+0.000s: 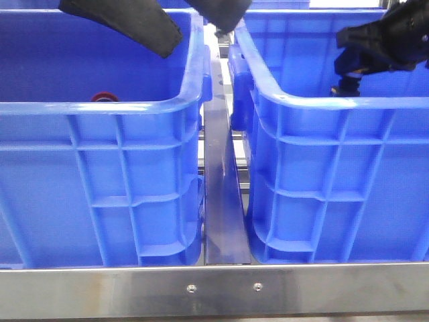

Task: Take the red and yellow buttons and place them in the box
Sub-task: 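Lower the yellow button into the empty crate and open the right gripper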

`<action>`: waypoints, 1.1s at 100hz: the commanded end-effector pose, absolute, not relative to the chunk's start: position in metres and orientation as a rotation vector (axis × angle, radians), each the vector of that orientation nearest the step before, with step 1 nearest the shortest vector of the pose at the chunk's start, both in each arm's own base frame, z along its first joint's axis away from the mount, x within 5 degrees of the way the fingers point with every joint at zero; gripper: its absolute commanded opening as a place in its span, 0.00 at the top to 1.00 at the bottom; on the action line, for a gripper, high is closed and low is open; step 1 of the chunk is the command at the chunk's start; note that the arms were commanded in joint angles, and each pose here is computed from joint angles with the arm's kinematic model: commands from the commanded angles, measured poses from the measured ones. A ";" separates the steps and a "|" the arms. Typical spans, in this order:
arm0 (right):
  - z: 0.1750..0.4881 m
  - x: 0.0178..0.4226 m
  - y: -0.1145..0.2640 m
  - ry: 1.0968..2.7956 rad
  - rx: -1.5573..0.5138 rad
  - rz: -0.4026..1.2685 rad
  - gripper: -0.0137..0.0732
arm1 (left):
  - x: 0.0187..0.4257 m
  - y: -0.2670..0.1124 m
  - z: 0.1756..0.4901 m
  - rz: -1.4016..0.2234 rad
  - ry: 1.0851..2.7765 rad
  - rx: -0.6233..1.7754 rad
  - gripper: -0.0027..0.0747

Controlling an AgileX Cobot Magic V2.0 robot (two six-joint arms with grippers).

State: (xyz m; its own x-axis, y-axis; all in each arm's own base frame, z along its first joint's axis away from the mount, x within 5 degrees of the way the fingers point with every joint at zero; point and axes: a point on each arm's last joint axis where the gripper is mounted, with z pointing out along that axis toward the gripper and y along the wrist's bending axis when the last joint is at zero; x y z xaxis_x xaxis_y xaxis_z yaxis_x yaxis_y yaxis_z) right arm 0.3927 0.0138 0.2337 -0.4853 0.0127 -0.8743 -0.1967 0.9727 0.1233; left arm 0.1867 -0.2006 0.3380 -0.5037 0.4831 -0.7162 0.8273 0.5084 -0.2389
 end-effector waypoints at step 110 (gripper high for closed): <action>0.261 0.389 0.012 1.985 -0.069 0.259 0.25 | 0.184 -0.202 0.357 -0.821 2.090 1.004 0.26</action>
State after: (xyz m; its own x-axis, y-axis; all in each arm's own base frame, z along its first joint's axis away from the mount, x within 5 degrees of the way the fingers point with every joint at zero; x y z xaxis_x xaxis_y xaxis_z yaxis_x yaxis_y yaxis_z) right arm 0.3957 0.0101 0.2239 -0.5118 0.0211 -0.8588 -0.1542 0.9812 0.1160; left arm 0.1871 -0.2007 0.3383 -0.5025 0.4797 -0.7194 0.8266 0.5103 -0.2371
